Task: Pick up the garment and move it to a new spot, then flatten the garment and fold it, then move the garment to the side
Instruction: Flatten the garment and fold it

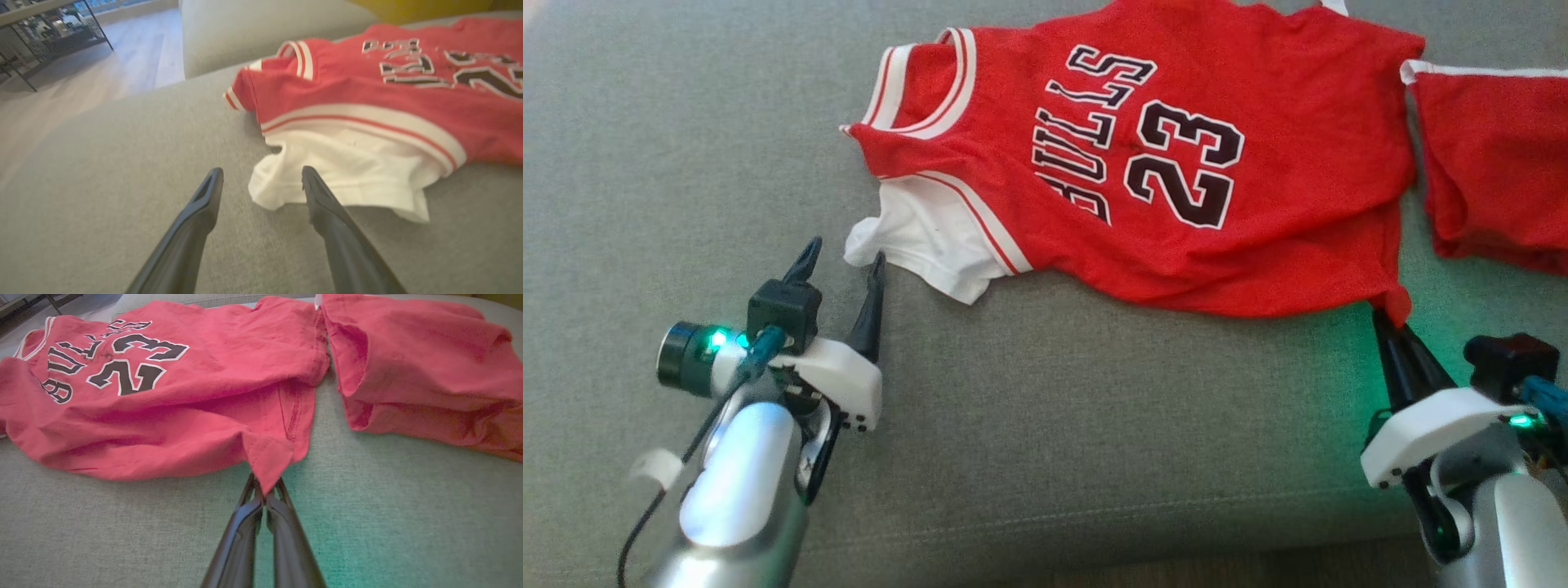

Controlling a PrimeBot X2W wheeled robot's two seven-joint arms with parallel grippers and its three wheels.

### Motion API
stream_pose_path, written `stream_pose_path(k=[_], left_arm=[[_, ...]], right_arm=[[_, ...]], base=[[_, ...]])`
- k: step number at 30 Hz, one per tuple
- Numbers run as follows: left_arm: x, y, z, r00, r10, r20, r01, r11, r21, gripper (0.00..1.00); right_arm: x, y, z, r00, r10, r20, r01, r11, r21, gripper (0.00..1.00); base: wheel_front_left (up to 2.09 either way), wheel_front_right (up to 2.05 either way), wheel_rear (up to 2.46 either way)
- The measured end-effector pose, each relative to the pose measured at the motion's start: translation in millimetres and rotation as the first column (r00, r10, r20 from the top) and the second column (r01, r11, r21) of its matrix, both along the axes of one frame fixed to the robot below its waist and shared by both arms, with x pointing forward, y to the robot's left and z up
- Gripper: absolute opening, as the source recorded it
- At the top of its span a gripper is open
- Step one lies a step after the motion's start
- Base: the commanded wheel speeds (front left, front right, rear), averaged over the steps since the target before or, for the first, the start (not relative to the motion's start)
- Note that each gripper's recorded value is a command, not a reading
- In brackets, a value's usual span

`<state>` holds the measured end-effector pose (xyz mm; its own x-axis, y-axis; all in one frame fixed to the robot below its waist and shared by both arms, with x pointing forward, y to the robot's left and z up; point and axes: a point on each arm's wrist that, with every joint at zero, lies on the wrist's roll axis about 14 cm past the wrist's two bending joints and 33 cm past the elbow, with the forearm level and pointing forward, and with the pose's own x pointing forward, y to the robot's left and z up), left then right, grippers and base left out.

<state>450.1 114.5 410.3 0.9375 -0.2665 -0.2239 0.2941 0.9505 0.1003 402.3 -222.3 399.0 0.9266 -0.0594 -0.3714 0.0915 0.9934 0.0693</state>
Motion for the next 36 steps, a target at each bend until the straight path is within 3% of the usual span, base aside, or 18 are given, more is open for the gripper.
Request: stream_pose_path(k=[5, 13, 16, 22, 26, 28, 30, 33, 36], left_arm=[[-2, 3, -39, 0.991, -0.03, -0.133, 0.037, 0.998, 0.053, 1.0], [9, 1, -39, 0.99, -0.055, -0.129, 0.064, 0.996, 0.067, 1.0], [7, 1, -41, 0.989, -0.062, -0.135, 0.072, 0.995, 0.07, 0.0], [7, -11, -28, 0.988, -0.121, -0.1, 0.127, 0.99, 0.057, 0.0], [22, -14, 17, 0.997, -0.072, 0.009, 0.073, 0.989, -0.127, 0.0], [25, -8, 37, 0.999, 0.002, 0.036, 0.008, 0.962, -0.272, 0.0], [24, -6, 55, 0.998, 0.05, 0.035, -0.031, 0.909, -0.417, 0.0], [23, -10, 94, 0.998, 0.059, 0.027, -0.03, 0.785, -0.619, 0.0], [24, 1, 141, 0.996, 0.064, 0.055, 0.001, 0.65, -0.76, 0.0]], right_arm=[[4, 0, -3, 1.0, -0.005, 0.001, 0.005, 1.0, 0.011, 0.0], [2, -1, -8, 1.0, -0.009, -0.008, 0.009, 1.0, 0.013, 0.0], [3, 0, -7, 1.0, -0.006, -0.007, 0.006, 1.0, 0.015, 0.0], [8, 3, -1, 1.0, 0.002, 0.014, -0.002, 1.0, 0.018, 0.0], [11, 5, 10, 0.999, 0.008, 0.05, -0.009, 1.0, 0.017, 0.0], [14, 5, 21, 0.997, 0.009, 0.082, -0.01, 1.0, 0.015, 0.0], [19, 5, 37, 0.991, 0.007, 0.132, -0.01, 1.0, 0.018, 0.0], [31, 4, 72, 0.975, 0.006, 0.223, -0.009, 1.0, 0.011, 0.0], [45, 0, 117, 0.946, 0.007, 0.326, -0.002, 1.0, -0.016, 0.0]], base=[[0.0, 0.0, 0.0], [0.0, 0.0, 0.0], [0.0, 0.0, 0.0], [0.0, 0.0, 0.0], [0.0, 0.0, 0.0], [0.0, 0.0, 0.0], [0.0, 0.0, 0.0], [0.0, 0.0, 0.0], [0.0, 0.0, 0.0]])
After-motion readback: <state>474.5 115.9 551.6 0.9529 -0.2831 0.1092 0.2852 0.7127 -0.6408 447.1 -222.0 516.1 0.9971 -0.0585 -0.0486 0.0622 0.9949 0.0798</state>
